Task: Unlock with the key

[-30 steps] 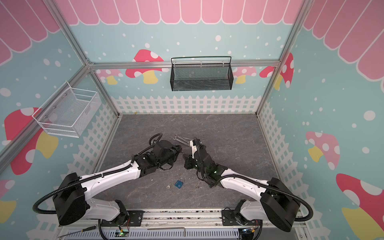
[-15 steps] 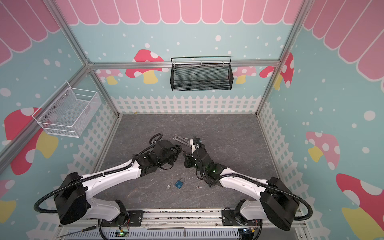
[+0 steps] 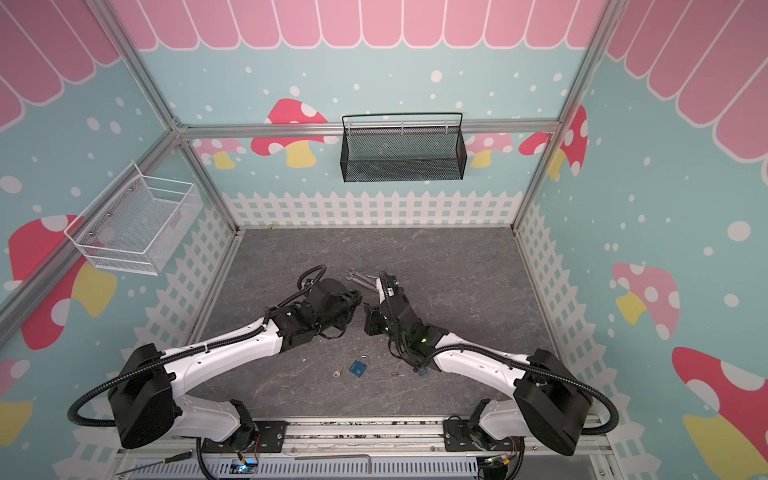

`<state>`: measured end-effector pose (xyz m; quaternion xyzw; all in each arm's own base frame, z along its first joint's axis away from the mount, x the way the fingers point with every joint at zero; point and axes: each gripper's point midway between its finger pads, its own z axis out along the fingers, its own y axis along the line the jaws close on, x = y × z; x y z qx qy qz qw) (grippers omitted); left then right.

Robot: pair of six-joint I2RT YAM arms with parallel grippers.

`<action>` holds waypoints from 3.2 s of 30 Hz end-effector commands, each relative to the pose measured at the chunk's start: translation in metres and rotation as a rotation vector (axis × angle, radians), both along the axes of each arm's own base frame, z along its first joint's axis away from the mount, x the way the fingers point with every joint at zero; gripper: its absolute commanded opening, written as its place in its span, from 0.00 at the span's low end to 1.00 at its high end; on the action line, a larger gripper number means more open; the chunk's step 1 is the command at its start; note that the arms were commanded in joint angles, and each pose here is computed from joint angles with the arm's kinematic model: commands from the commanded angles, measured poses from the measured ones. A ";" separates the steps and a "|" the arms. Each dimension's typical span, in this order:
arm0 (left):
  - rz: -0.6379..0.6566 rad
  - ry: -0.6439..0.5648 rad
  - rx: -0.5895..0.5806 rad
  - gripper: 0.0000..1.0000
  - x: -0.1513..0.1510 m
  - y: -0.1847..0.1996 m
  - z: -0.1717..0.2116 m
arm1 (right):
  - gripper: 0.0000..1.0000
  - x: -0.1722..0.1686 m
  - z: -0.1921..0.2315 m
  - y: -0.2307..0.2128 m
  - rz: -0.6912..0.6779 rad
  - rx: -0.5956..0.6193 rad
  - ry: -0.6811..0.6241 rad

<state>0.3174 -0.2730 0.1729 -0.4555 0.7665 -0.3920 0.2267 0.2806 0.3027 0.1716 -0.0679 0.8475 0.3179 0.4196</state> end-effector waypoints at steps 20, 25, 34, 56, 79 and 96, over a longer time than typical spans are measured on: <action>-0.116 0.031 -0.102 0.00 -0.007 -0.040 0.010 | 0.00 -0.002 0.052 0.059 0.157 0.174 -0.039; -0.144 0.045 -0.151 0.00 -0.011 -0.049 0.012 | 0.00 0.001 0.058 0.055 0.137 0.165 -0.068; -0.143 0.035 -0.128 0.00 -0.016 -0.043 0.012 | 0.00 0.012 0.060 0.040 0.079 0.063 -0.175; -0.170 -0.006 0.022 0.00 -0.024 -0.034 0.010 | 0.00 -0.008 0.095 0.065 0.267 0.223 -0.125; 0.019 0.069 -0.007 0.00 -0.023 0.036 -0.003 | 0.00 -0.015 0.040 0.046 0.162 -0.010 0.032; 0.020 0.084 -0.017 0.00 -0.034 0.039 0.008 | 0.00 -0.022 0.036 0.083 0.199 -0.015 0.075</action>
